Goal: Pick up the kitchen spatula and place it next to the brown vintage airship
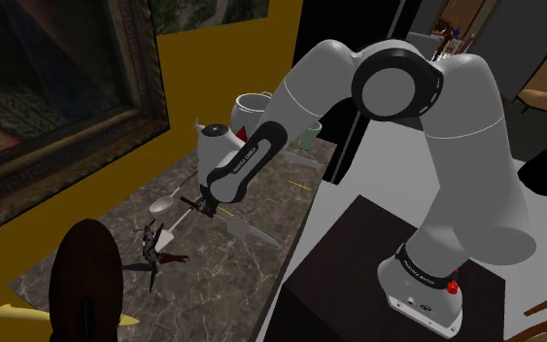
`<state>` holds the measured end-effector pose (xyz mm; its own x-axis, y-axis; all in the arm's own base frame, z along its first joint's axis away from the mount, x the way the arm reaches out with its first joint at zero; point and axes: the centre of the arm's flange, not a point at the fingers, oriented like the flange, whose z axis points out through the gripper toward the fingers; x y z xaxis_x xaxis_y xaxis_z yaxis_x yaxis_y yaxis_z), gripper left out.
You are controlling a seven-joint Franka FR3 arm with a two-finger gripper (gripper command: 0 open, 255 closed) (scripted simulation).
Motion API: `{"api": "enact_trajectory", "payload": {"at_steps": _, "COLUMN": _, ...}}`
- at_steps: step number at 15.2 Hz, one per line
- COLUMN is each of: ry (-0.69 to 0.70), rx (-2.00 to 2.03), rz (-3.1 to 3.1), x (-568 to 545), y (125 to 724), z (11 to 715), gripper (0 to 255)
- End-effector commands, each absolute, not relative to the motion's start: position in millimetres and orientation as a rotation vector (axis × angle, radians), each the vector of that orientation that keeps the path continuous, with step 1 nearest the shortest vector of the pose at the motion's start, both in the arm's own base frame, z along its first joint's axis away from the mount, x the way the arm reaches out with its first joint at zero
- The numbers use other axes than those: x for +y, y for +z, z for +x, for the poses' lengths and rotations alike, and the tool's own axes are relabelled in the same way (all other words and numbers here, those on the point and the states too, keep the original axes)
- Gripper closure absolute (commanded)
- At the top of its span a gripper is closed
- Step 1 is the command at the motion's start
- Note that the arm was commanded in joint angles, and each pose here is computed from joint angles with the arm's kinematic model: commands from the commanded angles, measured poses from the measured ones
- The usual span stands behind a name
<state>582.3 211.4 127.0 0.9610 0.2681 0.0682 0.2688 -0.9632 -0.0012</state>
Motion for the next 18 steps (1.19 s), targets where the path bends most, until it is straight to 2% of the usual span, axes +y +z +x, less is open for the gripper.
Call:
{"api": "enact_trajectory", "payload": {"at_steps": 1, "ry": -0.103, "rx": -0.423, "rz": -3.102, "x": 210.6, "y": 126.0, "z": 582.3, "gripper": 255}}
{"api": "enact_trajectory", "payload": {"at_steps": 3, "ry": -0.103, "rx": -0.423, "rz": -3.102, "x": 210.6, "y": 126.0, "z": 582.3, "gripper": 255}}
{"api": "enact_trajectory", "payload": {"at_steps": 4, "ry": -0.103, "rx": -0.423, "rz": -3.102, "x": 210.3, "y": 125.9, "z": 582.0, "gripper": 0}}
{"api": "enact_trajectory", "payload": {"at_steps": 9, "ry": -0.103, "rx": -0.423, "rz": -3.102, "x": 210.6, "y": 126.0, "z": 582.3, "gripper": 0}}
{"api": "enact_trajectory", "payload": {"at_steps": 13, "ry": -0.103, "rx": -0.423, "rz": -3.102, "x": 209.7, "y": 175.9, "z": 579.1, "gripper": 0}}
{"api": "enact_trajectory", "payload": {"at_steps": 18, "ry": -0.103, "rx": -0.423, "rz": -3.102, "x": 209.7, "y": 175.9, "z": 579.1, "gripper": 0}}
